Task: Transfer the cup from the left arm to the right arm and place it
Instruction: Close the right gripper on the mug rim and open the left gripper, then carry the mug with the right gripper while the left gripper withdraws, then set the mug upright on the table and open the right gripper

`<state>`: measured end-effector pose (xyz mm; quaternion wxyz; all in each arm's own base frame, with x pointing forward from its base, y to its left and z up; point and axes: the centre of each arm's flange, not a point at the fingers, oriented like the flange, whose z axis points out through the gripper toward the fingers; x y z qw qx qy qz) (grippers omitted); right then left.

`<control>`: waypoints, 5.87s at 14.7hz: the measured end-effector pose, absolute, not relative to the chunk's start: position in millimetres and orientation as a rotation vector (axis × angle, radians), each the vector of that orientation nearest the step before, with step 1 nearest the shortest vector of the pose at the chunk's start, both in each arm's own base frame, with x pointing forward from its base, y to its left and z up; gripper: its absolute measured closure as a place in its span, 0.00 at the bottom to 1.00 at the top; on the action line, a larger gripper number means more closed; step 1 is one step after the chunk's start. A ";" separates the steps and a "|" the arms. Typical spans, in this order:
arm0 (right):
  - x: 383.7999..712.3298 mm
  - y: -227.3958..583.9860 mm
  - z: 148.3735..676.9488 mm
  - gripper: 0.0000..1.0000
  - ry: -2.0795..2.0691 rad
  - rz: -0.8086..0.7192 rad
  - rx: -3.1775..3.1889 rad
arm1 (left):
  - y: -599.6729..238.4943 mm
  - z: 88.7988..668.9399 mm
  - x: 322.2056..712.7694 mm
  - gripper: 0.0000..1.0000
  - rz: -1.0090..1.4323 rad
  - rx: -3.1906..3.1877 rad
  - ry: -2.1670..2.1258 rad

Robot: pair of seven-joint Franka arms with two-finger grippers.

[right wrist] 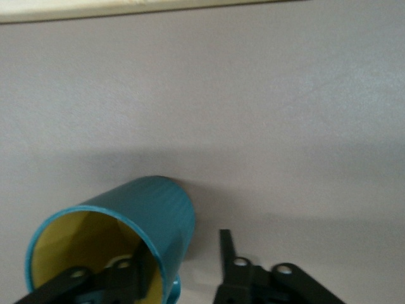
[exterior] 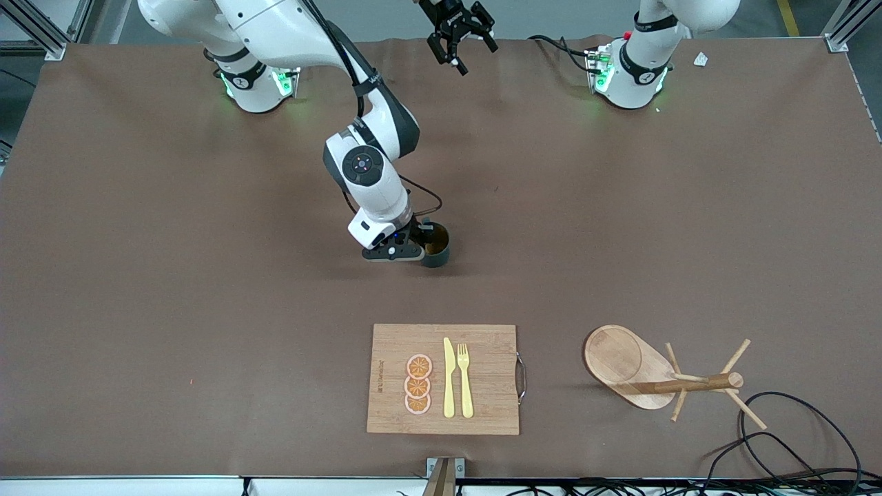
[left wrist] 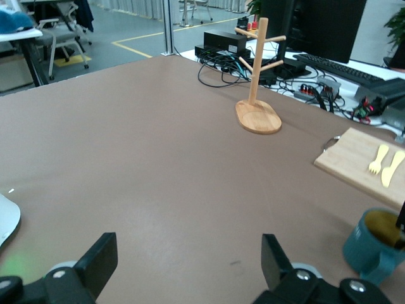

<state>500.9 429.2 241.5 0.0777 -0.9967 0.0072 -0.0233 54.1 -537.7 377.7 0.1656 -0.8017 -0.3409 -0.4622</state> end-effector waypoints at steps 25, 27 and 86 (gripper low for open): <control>577.6 -23.8 311.2 0.96 -1.658 0.040 -2.598 | -321.4 606.6 494.5 0.00 -0.432 -2.636 -0.928; 573.7 -60.6 305.8 0.96 -1.818 -0.001 -2.513 | -290.3 613.8 519.3 0.00 -0.375 -2.692 -0.862; 570.3 -68.1 601.2 0.00 -0.304 0.166 -3.096 | -21.0 692.9 505.1 0.00 0.042 -3.140 0.113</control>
